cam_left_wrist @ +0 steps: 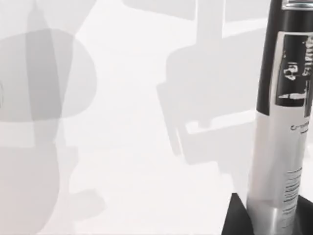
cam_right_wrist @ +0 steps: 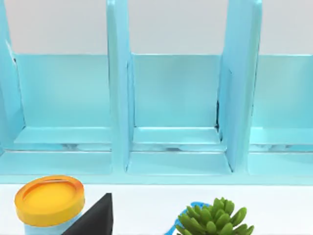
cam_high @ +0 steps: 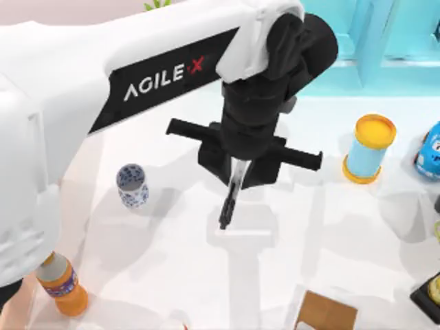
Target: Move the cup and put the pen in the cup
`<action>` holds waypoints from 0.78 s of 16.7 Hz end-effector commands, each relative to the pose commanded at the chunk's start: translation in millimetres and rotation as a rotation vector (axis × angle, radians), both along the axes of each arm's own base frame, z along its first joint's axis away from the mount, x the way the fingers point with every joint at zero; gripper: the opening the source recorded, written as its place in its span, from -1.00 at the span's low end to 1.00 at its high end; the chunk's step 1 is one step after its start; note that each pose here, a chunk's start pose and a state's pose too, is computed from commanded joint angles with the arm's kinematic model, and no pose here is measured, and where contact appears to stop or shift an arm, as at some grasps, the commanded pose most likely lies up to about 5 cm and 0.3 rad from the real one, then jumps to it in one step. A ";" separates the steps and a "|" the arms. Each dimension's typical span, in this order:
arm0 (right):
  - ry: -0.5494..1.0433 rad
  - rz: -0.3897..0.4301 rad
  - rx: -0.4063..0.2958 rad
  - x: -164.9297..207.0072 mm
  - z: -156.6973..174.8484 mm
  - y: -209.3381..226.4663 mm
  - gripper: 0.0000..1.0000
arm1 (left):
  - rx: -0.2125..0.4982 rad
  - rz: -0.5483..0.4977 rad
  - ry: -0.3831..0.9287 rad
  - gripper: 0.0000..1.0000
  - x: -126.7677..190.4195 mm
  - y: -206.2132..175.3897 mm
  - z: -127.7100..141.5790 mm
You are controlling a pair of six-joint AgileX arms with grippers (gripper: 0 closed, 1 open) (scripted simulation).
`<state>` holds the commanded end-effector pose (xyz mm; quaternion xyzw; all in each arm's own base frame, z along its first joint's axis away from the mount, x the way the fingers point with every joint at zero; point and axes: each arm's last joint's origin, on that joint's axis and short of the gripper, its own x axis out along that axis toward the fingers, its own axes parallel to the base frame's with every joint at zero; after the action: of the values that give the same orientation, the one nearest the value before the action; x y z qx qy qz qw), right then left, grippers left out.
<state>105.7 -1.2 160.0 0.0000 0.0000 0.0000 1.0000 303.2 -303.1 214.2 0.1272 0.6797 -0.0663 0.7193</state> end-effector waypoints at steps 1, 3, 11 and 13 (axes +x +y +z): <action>0.000 0.000 0.000 0.0 0.0 0.0 1.00 | 0.000 0.000 0.000 -1.00 0.0 0.0 0.0; 0.000 0.000 0.000 0.0 0.0 0.0 1.00 | -0.004 -0.007 -0.019 -1.00 -0.9 1.5 -0.9; 0.000 0.000 0.000 0.0 0.0 0.0 1.00 | -0.116 -0.072 -0.358 -1.00 -17.3 33.6 -8.2; 0.000 0.000 0.000 0.0 0.0 0.0 1.00 | -0.158 -0.084 -0.487 -1.00 -26.0 48.1 -11.1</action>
<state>105.7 -1.2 160.0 0.0000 0.0000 0.0000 1.0000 277.2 -255.1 203.1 0.1108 0.4731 -0.1166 0.8662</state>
